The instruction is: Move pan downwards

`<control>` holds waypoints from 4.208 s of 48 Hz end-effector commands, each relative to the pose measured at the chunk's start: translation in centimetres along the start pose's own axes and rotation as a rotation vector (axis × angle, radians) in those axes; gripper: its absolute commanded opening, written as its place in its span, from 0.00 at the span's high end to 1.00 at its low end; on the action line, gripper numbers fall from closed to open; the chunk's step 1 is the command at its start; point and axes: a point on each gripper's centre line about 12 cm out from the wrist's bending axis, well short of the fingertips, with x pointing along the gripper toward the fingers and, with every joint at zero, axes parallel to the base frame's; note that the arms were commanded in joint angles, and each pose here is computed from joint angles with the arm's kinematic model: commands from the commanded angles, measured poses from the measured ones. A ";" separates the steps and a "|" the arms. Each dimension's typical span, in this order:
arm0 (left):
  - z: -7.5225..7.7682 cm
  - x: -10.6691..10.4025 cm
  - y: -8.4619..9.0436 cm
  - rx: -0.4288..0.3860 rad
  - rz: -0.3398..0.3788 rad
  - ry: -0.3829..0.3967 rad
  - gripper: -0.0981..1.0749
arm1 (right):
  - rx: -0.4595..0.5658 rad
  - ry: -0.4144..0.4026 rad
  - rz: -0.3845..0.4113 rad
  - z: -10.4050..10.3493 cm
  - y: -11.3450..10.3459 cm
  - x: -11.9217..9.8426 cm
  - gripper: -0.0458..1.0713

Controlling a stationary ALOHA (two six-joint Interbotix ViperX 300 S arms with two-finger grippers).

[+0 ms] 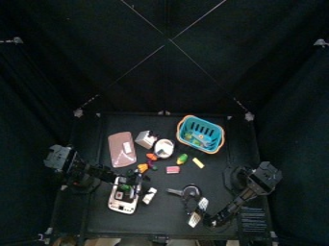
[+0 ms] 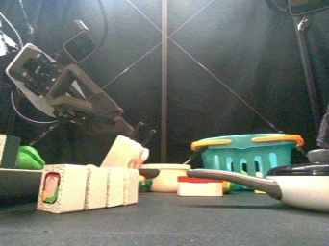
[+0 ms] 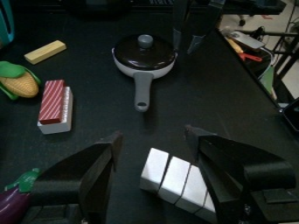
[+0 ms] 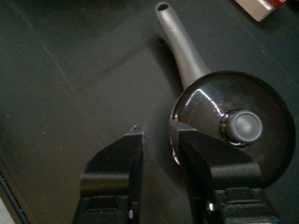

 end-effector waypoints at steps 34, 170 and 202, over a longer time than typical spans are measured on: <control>0.4 0.2 0.1 -0.003 0.003 -0.012 0.12 | 0.078 0.085 -0.079 -0.2 -1.1 3.2 0.41; 1.3 -0.5 0.1 -0.008 0.001 -0.043 0.12 | 0.171 -0.228 -0.211 10.4 -12.2 1.5 0.40; 3.0 -1.3 2.5 -0.082 0.105 -0.104 0.12 | 0.187 -0.275 -0.199 11.1 -14.6 -0.2 0.40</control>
